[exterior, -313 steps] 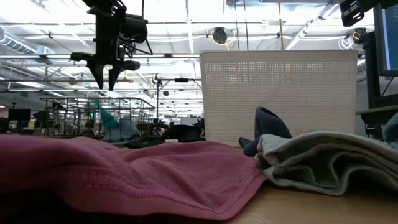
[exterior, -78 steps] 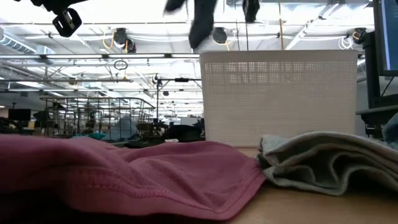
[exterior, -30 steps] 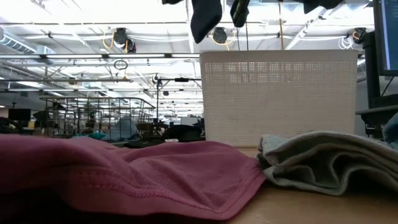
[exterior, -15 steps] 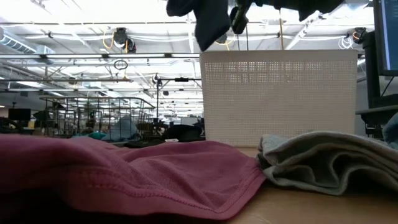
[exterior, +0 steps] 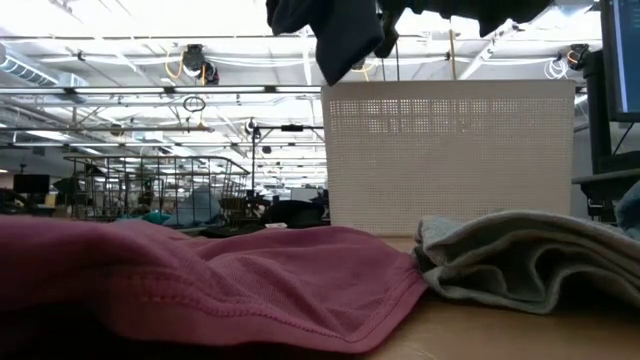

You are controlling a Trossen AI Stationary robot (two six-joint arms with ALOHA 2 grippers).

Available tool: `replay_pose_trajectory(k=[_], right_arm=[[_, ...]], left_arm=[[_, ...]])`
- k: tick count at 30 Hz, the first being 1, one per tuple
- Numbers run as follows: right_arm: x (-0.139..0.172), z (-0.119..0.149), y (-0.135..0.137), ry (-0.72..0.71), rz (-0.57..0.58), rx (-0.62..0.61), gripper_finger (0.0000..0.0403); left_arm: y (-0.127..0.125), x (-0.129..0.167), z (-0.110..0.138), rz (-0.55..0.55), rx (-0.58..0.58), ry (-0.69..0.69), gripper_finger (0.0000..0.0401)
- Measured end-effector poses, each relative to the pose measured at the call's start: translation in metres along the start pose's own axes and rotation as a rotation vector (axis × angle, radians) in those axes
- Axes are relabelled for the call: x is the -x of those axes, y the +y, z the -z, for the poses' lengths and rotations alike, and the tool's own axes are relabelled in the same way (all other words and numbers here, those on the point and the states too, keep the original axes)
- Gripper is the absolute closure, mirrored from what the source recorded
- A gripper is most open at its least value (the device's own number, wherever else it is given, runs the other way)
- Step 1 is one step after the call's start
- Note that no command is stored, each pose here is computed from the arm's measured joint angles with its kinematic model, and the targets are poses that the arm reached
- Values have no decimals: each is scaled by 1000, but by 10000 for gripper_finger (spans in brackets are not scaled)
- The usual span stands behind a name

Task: Pick & Place Cloths
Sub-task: Put the dark blue sock in the gold wire basket

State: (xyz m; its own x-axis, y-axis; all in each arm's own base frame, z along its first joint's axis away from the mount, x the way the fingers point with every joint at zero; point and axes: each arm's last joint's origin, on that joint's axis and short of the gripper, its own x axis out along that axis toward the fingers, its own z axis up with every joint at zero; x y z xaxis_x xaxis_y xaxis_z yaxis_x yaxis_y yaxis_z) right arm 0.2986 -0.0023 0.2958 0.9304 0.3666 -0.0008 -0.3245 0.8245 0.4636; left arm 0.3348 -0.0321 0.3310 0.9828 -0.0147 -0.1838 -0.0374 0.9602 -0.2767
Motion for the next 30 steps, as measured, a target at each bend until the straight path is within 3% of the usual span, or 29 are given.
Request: replay_pose_trajectory(k=[7,9,15,21,30], right_arm=[[0,0,-6,6,15,-7,399],[1,0,-8,5,21,-7,398],[2,0,-10,15,39,-19,379],[3,8,-14,88,91,-161,335],[5,8,-13,104,99,-174,273]], left_arm=[[5,0,-2,67,6,21,358],[7,0,-2,68,15,31,386],[12,0,0,63,36,65,394],[19,13,4,14,61,177,397],[24,54,-4,-165,67,253,397]])
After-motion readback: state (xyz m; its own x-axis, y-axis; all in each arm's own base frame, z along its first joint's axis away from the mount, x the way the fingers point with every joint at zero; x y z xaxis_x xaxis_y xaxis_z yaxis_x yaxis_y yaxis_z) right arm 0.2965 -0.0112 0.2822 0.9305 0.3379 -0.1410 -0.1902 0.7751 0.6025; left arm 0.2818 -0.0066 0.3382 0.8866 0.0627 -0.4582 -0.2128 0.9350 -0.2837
